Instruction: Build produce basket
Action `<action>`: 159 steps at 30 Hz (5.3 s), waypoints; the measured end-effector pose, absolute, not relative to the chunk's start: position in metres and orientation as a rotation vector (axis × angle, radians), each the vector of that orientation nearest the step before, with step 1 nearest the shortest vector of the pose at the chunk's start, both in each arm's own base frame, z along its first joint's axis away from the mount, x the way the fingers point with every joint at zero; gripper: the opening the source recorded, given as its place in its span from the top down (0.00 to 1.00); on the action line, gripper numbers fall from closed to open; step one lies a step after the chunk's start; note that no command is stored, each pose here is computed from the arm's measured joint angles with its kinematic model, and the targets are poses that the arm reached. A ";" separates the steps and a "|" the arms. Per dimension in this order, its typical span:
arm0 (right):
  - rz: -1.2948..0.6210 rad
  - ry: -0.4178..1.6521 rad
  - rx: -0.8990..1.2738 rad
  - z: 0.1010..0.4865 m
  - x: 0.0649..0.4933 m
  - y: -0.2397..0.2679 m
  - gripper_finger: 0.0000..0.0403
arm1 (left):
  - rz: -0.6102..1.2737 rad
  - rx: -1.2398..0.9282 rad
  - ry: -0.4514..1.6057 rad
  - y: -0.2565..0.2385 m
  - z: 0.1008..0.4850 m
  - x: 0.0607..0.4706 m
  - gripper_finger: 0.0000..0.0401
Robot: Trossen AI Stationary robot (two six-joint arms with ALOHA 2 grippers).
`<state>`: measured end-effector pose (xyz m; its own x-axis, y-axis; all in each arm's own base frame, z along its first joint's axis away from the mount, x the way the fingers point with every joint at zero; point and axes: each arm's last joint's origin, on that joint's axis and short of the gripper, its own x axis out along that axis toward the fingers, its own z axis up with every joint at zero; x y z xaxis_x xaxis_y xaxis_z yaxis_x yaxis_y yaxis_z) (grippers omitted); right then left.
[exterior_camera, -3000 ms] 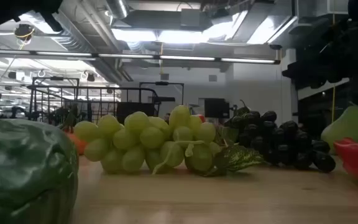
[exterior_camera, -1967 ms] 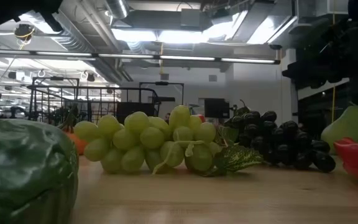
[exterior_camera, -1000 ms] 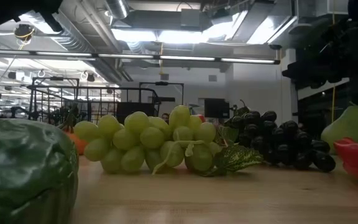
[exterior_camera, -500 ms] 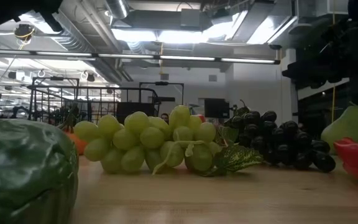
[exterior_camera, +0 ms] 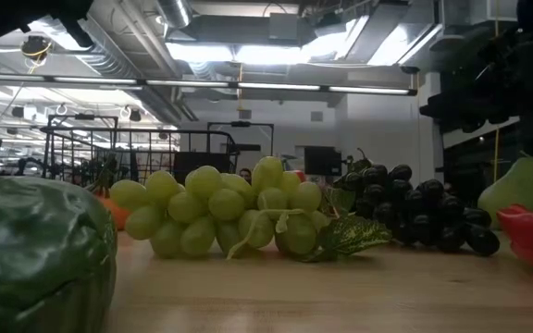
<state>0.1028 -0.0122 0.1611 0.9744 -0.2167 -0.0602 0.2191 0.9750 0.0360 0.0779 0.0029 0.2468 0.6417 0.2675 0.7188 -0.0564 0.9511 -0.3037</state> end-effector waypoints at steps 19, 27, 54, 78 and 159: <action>-0.220 0.057 0.042 0.161 0.103 -0.012 0.54 | 0.187 -0.264 -0.856 0.003 0.247 0.078 0.71; -0.220 0.057 0.042 0.161 0.103 -0.012 0.54 | 0.187 -0.264 -0.856 0.003 0.247 0.078 0.71; -0.220 0.057 0.042 0.161 0.103 -0.012 0.54 | 0.187 -0.264 -0.857 0.003 0.247 0.078 0.71; -0.220 0.057 0.042 0.161 0.103 -0.012 0.54 | 0.188 -0.264 -0.857 0.003 0.247 0.078 0.71; -0.208 0.040 0.200 0.161 0.103 -0.012 0.54 | 0.190 -0.257 -0.832 0.003 0.245 0.080 0.71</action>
